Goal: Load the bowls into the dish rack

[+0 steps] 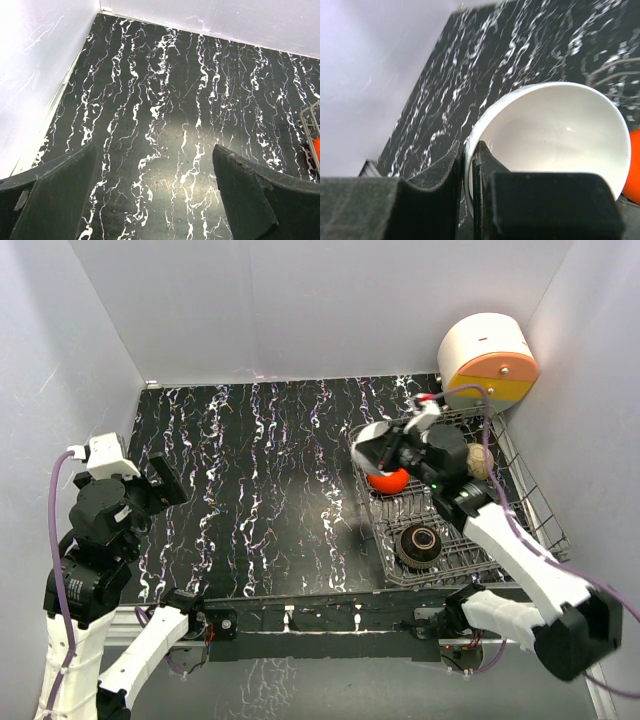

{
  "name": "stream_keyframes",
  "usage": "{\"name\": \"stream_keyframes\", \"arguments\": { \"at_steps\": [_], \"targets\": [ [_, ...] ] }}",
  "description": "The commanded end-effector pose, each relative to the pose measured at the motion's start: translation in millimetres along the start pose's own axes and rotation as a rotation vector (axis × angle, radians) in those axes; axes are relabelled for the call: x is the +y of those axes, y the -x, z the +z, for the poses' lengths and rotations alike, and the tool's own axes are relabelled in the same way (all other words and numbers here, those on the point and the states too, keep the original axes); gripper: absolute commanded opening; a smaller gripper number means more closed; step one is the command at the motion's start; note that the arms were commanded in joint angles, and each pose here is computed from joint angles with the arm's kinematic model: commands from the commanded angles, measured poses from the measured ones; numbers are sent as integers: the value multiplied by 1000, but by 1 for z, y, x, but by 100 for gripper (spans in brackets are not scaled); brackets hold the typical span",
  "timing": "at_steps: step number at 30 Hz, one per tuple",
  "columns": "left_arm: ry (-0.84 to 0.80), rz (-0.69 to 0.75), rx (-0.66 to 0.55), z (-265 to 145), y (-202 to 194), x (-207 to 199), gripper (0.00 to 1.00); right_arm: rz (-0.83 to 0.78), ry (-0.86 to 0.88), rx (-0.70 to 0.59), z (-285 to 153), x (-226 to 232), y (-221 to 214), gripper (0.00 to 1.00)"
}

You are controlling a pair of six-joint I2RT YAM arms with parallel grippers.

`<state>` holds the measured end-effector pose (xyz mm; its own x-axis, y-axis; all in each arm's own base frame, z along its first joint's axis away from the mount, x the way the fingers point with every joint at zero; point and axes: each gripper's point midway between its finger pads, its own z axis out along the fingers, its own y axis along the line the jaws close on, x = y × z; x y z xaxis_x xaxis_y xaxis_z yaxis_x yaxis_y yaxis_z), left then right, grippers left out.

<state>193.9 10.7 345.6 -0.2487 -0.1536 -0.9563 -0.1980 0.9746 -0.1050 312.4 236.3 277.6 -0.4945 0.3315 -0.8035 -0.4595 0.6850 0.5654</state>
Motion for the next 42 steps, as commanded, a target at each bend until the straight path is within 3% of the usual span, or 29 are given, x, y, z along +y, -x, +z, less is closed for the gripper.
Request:
{"name": "stream_keyframes", "arguments": {
  "at_steps": [1,7,15,25,31,36,42],
  "targets": [
    [-58,0,-36,-3,10,-9,97,58,-95,-158,-51,-16,35,8],
    [-149,-13,-15,3,3,-29,97,205,-209,-166,-85,-59,7,8],
    [-251,-39,6,9,0,-53,97,325,-399,-259,-113,-108,7,8],
    [-320,-72,16,16,-6,-70,97,449,-501,-390,-138,-142,-17,8],
    [-337,-85,13,15,-6,-73,97,511,-478,-503,-136,-148,-4,8],
    [-345,-97,3,15,-2,-75,97,495,-505,-514,-129,-161,8,8],
    [-340,-97,-4,17,2,-76,97,487,-577,-602,-148,-193,26,8]
  ]
}}
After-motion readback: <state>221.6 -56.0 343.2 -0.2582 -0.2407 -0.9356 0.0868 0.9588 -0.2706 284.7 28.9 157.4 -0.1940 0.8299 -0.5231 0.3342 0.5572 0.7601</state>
